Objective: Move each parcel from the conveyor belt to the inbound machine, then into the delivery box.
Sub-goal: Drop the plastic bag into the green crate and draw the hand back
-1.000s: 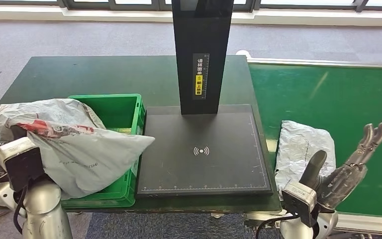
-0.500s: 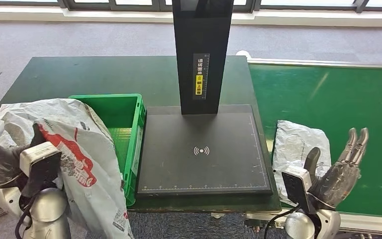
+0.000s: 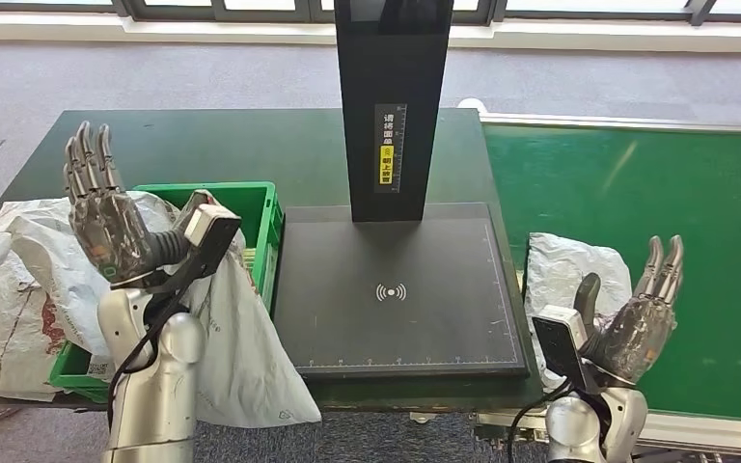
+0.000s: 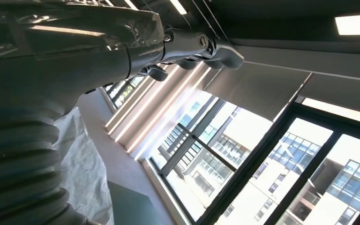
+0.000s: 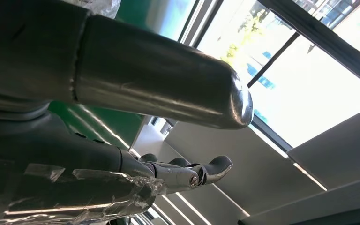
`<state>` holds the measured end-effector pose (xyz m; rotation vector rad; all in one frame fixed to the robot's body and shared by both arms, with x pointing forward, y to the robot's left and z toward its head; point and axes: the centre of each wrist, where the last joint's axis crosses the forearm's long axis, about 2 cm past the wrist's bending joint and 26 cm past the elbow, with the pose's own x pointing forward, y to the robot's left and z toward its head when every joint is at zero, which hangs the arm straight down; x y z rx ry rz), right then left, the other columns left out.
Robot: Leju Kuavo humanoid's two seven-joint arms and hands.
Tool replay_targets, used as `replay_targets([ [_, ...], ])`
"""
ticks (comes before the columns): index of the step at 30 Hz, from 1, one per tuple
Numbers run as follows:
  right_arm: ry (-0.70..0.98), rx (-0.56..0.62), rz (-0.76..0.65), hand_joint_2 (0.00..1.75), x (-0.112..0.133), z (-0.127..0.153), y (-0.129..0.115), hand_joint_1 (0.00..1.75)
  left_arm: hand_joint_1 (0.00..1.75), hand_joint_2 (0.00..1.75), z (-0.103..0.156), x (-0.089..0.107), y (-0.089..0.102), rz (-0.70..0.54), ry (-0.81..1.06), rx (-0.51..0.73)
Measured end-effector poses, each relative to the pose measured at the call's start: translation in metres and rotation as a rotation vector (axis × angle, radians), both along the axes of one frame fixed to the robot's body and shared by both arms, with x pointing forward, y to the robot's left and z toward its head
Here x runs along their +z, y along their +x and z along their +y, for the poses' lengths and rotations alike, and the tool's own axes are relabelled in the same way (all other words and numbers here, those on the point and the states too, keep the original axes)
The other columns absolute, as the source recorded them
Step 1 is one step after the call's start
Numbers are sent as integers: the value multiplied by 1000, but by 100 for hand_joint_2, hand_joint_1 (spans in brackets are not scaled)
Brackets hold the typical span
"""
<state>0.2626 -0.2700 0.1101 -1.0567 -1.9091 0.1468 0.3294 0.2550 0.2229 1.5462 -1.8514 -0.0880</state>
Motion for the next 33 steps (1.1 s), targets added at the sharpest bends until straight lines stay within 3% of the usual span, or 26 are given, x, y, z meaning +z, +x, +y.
replay_targets([
  [4, 9, 15, 14, 0, -3, 4, 7, 0, 0, 175, -2, 16, 23, 3, 9, 30],
  [9, 16, 25, 22, 0, -4, 7, 12, 0, 0, 175, -3, 22, 40, 44, -14, 66],
  [13, 13, 32, 34, 0, -3, 9, 16, 0, 0, 175, 7, 15, 73, 219, -151, 188],
  [17, 9, 35, 59, 0, -2, 10, 18, 0, 0, 175, 25, -4, 97, 403, -196, 251],
  [24, 2, 48, 77, 0, -1, 11, 22, 0, 0, 175, 64, -33, 105, 572, -223, 342],
  [33, 5, 55, 81, 0, 0, 13, 26, 0, 0, 175, 92, -47, 103, 638, -245, 397],
])
